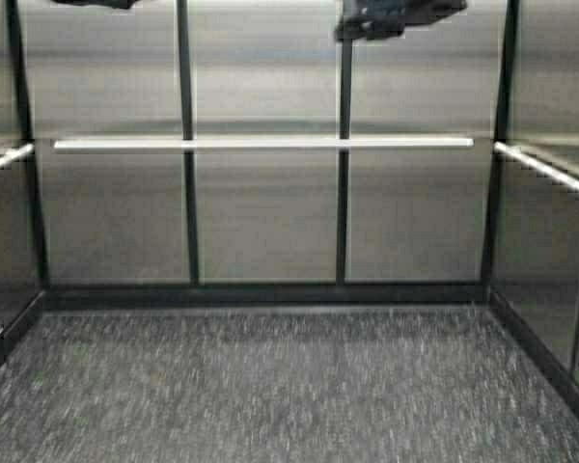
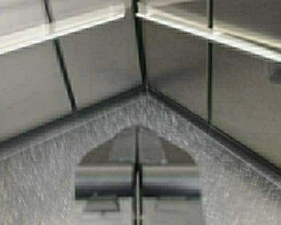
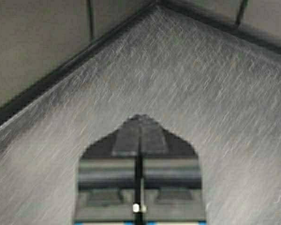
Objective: Navigate to elevator, push the call button, then enter the elevator
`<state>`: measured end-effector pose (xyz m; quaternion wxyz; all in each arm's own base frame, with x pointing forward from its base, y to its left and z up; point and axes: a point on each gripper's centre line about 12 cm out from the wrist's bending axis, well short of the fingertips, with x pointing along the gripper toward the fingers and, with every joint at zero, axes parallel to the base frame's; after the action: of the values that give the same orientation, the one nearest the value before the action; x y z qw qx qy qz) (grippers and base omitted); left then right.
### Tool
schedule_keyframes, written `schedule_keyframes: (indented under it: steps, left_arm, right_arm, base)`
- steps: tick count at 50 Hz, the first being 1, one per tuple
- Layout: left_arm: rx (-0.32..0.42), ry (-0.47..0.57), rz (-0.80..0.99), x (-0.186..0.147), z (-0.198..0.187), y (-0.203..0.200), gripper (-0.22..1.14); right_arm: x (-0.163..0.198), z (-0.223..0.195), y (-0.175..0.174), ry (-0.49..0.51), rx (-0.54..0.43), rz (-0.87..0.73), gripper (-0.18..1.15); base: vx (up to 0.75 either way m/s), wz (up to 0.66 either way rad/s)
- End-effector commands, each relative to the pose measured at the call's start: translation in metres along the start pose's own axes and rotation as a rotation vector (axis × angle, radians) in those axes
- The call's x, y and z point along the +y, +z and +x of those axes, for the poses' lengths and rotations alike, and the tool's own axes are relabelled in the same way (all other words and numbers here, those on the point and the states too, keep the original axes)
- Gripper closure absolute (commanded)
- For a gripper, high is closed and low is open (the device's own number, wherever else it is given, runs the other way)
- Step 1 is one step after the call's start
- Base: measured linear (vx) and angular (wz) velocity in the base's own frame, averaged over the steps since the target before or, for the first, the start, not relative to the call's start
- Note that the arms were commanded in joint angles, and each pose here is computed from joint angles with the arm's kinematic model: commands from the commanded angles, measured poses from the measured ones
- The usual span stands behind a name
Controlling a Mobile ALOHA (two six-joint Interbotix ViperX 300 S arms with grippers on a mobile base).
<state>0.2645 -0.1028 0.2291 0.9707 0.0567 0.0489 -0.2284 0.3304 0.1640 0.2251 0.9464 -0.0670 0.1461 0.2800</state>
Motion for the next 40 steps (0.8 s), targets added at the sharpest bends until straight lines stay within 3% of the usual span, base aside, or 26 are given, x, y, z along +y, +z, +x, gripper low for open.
schedule_keyframes:
  steps: [1, 11, 15, 22, 33, 40]
  left_arm:
    - [-0.05, -0.023, 0.005, -0.007, 0.001, 0.013, 0.89]
    - [-0.145, -0.054, 0.025, -0.017, -0.02, 0.035, 0.89]
    - [-0.127, -0.029, 0.044, -0.009, -0.01, 0.036, 0.89]
    - [-0.091, -0.019, 0.023, -0.005, 0.0, 0.027, 0.89]
    - [-0.137, -0.038, 0.039, -0.011, -0.01, 0.035, 0.89]
    - [-0.092, -0.039, 0.043, -0.009, 0.003, 0.025, 0.89]
  right_arm:
    - [-0.003, -0.012, -0.017, -0.012, 0.032, 0.01, 0.92]
    - [0.015, -0.028, 0.023, 0.036, -0.107, -0.014, 0.92]
    - [0.008, -0.025, 0.029, 0.018, -0.118, -0.012, 0.92]
    - [-0.003, -0.015, 0.003, -0.01, -0.038, 0.01, 0.92]
    - [0.007, -0.028, 0.011, 0.012, -0.078, 0.003, 0.92]
    - [0.001, -0.015, -0.005, 0.0, -0.018, 0.014, 0.92]
  base:
    - [0.73, -0.25]
    - [0.47, -0.19]
    - [0.47, 0.02]
    - [0.57, 0.1]
    - [0.49, 0.04]
    - [0.55, -0.03]
